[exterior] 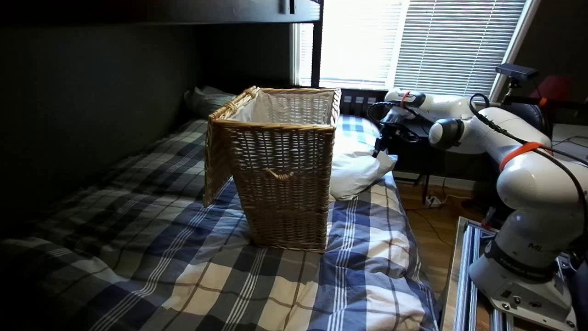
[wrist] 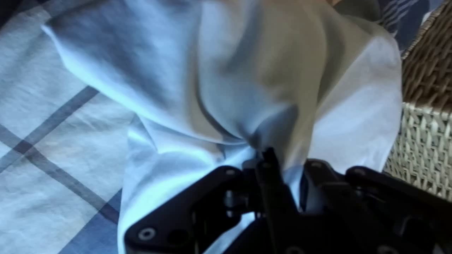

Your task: Put the pillow in the laundry basket

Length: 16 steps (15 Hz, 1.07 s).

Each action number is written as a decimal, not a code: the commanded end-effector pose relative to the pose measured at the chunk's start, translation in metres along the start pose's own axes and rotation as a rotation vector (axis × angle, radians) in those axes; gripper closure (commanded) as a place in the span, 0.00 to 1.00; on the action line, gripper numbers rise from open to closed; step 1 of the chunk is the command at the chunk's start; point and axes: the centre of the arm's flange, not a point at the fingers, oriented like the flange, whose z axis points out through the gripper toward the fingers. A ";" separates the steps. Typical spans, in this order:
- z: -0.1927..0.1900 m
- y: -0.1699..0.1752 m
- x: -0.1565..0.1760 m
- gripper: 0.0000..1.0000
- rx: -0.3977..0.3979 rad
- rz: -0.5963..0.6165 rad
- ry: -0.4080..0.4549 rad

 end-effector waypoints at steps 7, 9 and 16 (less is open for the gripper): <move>-0.173 -0.117 -0.001 0.97 0.274 -0.134 0.306; -0.204 -0.145 -0.006 0.97 0.325 -0.184 0.388; -0.281 -0.200 -0.007 0.97 0.483 -0.248 0.668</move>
